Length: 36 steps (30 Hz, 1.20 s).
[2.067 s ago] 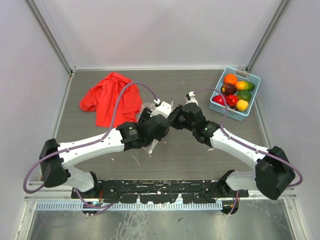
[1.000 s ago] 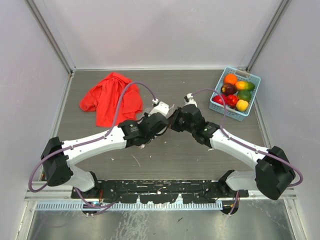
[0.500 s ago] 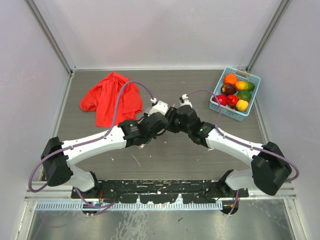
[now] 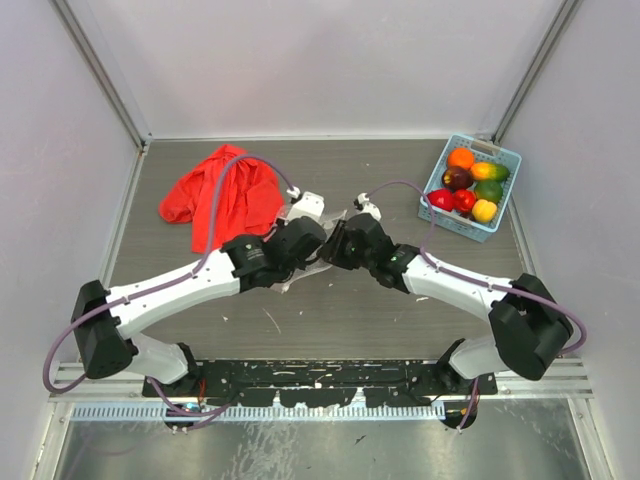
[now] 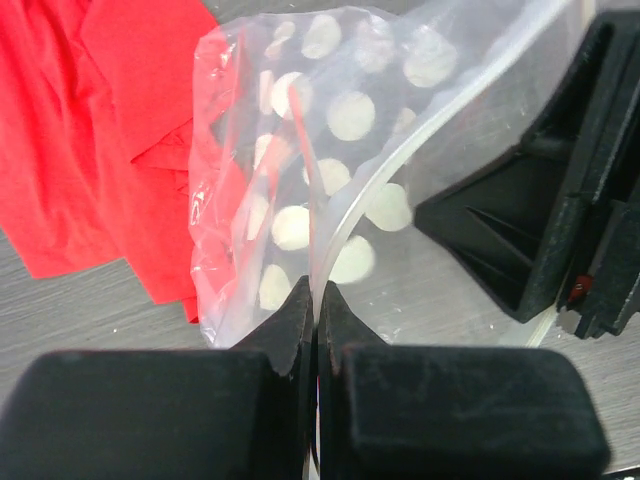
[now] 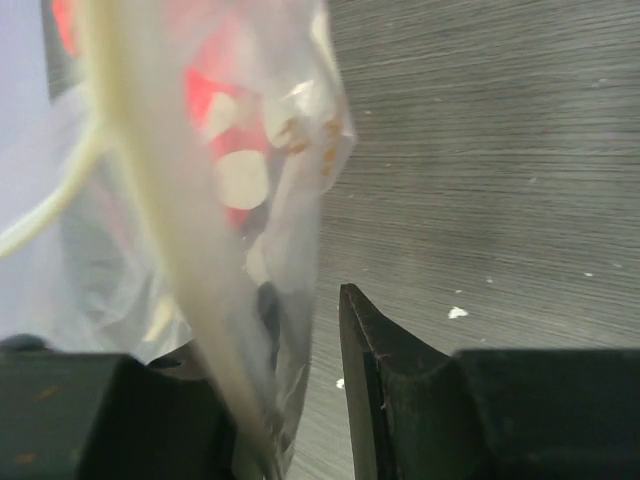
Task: Place the food in the zip-top bag and seal the zipper
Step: Open the zipper of the food storage bag.
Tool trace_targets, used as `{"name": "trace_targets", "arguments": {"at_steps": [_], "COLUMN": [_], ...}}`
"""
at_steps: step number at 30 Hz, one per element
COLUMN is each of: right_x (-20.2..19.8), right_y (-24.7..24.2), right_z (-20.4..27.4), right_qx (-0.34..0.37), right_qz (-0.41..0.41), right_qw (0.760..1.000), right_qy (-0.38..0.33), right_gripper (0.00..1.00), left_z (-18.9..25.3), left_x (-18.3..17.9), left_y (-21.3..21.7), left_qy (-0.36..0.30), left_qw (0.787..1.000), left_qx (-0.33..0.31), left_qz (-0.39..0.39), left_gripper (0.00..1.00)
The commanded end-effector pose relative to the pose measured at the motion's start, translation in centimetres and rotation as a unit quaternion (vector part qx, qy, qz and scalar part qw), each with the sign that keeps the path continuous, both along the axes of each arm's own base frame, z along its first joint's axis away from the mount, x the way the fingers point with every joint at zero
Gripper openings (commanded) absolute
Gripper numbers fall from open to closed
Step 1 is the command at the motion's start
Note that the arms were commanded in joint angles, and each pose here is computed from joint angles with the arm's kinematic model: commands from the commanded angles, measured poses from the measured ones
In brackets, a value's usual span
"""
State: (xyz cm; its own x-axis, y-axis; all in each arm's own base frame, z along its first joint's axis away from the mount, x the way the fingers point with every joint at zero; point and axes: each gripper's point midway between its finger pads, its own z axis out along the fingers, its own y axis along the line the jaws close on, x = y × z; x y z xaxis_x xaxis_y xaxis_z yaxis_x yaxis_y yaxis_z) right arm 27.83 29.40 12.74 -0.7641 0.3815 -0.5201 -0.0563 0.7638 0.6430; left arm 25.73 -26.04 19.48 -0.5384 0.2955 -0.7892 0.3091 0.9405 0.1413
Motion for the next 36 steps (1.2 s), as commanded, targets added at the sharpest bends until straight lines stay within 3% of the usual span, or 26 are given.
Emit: {"name": "trace_targets", "arguments": {"at_steps": [1,14,21,26,31,36], "right_x": [0.7,1.8,1.8,2.2,2.5,3.2], "right_y": [-2.1,-3.9,-0.6,0.7,0.7,-0.8], "right_z": [-1.4,-4.1,-0.4,2.2,4.5,5.1], "right_qx": [-0.066,-0.180,-0.113,-0.082,-0.064,-0.073], "right_qz": [-0.020,-0.007,0.053,0.066,0.054,0.008], "right_qw": [0.997,0.983,0.991,0.992,0.992,0.992], "right_qy": [-0.018,-0.014,-0.051,-0.071,-0.094,-0.104], "right_gripper": [0.35,0.35,0.41,0.44,0.49,0.46], "left_z": [4.0,4.2,3.5,2.3,1.4,1.4], "left_x": [1.0,1.9,1.0,0.8,0.5,0.4], "left_y": [2.0,5.4,3.3,2.9,3.1,3.1], "left_qy": [-0.040,-0.028,0.015,0.042,0.058,0.061], "left_qw": [0.999,0.998,1.000,0.999,0.998,0.996], "left_qx": [-0.025,0.023,-0.002,-0.006,-0.005,-0.033], "left_qz": [0.027,0.043,-0.001,0.018,0.039,0.064], "left_gripper": [0.00,0.00,0.00,0.00,0.00,0.00]}}
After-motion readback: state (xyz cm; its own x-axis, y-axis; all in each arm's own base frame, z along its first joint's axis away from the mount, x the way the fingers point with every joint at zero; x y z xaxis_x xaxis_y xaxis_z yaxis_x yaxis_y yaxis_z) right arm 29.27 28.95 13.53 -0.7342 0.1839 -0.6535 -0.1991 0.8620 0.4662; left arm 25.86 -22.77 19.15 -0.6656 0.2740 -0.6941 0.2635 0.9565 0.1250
